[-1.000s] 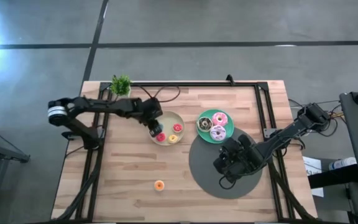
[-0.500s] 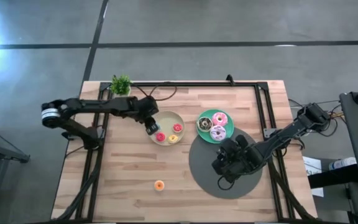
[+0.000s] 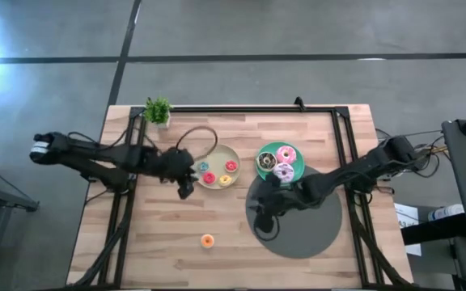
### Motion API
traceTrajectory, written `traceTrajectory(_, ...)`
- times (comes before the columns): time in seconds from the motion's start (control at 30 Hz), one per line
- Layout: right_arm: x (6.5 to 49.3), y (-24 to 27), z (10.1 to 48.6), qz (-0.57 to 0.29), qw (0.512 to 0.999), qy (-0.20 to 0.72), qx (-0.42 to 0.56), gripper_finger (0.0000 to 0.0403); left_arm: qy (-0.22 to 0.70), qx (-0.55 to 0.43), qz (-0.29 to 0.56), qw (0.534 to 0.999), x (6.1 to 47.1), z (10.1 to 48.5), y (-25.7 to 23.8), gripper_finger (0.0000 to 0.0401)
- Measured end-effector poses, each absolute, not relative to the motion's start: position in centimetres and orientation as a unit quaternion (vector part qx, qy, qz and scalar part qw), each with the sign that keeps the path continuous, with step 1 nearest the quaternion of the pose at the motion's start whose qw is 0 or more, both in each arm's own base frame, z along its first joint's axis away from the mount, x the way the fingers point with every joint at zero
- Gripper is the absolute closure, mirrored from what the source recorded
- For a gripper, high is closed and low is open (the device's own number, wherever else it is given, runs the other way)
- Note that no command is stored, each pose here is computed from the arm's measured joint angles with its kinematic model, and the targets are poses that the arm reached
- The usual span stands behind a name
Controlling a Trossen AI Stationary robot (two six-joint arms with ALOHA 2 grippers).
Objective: Pick & Place donuts
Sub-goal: Put the small white donut on the white plate
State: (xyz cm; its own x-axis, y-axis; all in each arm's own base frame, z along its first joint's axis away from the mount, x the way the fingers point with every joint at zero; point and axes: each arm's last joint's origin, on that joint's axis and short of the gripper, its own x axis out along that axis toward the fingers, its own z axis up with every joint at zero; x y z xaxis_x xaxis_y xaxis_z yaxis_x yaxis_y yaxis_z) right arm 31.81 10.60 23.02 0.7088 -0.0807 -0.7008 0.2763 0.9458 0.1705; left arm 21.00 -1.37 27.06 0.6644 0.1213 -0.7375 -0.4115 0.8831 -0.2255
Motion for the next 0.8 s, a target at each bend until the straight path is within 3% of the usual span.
traceTrajectory(0.27,34.7,12.4,20.5,0.072,0.927,0.362,0.071,0.0261,0.407,-0.201,0.144,0.88,20.7,25.4,-7.0,0.0284)
traceTrajectory(0.57,39.5,15.0,19.2,0.146,0.911,0.379,0.076,0.0261,0.445,-0.246,0.101,0.855,21.8,21.5,-13.4,0.0284)
traceTrajectory(0.8,40.8,15.9,19.4,0.153,0.897,0.412,0.053,0.0262,0.475,-0.276,0.114,0.828,22.0,18.3,-16.5,0.0284)
